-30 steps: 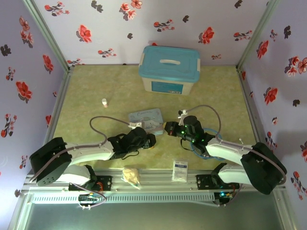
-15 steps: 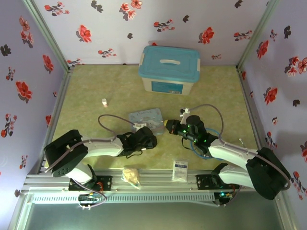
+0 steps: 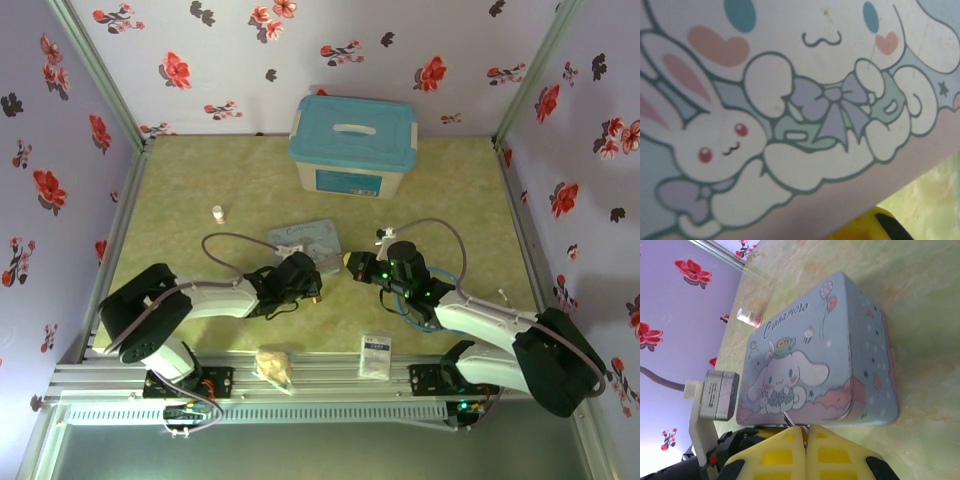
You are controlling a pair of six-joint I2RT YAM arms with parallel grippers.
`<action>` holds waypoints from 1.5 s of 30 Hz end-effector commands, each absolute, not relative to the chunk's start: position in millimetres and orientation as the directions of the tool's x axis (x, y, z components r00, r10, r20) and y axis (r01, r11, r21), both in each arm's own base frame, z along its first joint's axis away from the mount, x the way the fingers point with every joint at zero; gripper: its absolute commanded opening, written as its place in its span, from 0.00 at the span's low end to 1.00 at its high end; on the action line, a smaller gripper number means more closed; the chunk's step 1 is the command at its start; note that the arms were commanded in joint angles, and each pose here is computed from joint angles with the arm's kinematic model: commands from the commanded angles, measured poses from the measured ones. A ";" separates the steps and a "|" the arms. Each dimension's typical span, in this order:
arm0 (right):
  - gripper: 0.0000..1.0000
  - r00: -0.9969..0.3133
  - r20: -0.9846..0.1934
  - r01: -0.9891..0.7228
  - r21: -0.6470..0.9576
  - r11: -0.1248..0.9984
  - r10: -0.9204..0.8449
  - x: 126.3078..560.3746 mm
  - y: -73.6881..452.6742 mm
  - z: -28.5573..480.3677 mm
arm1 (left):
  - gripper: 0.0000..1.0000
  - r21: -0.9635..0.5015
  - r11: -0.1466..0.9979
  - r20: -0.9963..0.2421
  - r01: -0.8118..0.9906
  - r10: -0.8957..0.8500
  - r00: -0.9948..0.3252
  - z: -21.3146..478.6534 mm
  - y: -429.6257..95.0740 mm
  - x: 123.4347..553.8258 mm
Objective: Unlock a padlock with a key
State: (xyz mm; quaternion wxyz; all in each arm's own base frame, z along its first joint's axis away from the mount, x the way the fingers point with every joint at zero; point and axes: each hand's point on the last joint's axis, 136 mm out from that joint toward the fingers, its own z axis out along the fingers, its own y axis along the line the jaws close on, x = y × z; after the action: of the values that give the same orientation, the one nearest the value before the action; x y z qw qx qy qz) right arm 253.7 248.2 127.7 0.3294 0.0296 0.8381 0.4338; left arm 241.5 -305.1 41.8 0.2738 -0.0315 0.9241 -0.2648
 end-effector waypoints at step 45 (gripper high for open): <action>0.00 -0.805 -0.453 -0.099 0.738 0.668 0.382 236.8 219.9 91.2 | 0.10 -0.571 0.820 -0.463 0.039 -0.282 -0.840 27.0 -321.1 247.6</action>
State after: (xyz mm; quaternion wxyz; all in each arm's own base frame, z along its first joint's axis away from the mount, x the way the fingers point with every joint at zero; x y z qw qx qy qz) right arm 237.8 227.6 112.4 0.3309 0.0461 0.8433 0.4209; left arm 246.1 -329.2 27.0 0.2672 -0.0398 0.9198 -0.2846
